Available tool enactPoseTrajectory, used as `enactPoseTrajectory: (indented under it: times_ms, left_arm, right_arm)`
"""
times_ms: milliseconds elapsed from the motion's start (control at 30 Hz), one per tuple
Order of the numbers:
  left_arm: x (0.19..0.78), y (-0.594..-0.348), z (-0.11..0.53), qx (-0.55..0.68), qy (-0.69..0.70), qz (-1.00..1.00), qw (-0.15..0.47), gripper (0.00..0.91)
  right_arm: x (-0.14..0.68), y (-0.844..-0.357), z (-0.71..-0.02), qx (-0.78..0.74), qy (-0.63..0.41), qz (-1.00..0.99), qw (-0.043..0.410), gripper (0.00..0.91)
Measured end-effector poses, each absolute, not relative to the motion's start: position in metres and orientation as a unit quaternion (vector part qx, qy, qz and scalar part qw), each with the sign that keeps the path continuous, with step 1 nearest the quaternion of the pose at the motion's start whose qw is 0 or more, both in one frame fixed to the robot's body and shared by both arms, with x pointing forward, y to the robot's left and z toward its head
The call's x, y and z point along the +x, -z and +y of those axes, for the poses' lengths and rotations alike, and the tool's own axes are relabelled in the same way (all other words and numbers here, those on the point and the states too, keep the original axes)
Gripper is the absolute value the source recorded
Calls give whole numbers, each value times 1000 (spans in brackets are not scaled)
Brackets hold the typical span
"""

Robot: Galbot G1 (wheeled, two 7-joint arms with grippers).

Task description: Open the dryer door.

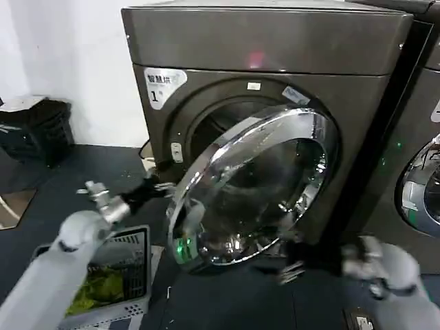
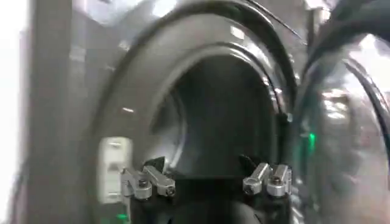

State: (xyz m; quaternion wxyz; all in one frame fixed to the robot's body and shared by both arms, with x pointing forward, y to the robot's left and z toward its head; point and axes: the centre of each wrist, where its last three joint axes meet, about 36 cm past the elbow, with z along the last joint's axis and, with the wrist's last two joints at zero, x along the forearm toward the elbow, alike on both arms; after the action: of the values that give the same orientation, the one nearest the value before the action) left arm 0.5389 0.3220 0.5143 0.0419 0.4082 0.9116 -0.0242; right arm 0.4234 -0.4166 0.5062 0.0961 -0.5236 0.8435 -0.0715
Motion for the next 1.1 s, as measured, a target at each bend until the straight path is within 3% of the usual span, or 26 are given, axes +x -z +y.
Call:
enactPoseTrajectory:
  times_ms: [333,533,667,867,1000,1100]
  left_arm:
    - [544,-527,274,508,11,860,45,907]
    - [537,-530,253,534,15,845,31,907]
    - [531,-532,240,557,33,829,39,907]
    - [517,-544,215,600,31,798,49,907]
    - [520,-543,192,617,30,785,46,907]
    - [525,-541,173,631,11,774,45,907]
  right_arm:
    - [317,-556,-508,-239,116,955,133,907]
    - [281,-588,-531,3,124,986,110,907]
    - [263,-598,-546,121,169,971,121,907]
    - [240,-620,-569,221,208,942,142,907]
    - [216,-641,-577,224,260,929,138,907]
    - [202,-657,-581,256,255,918,162,907]
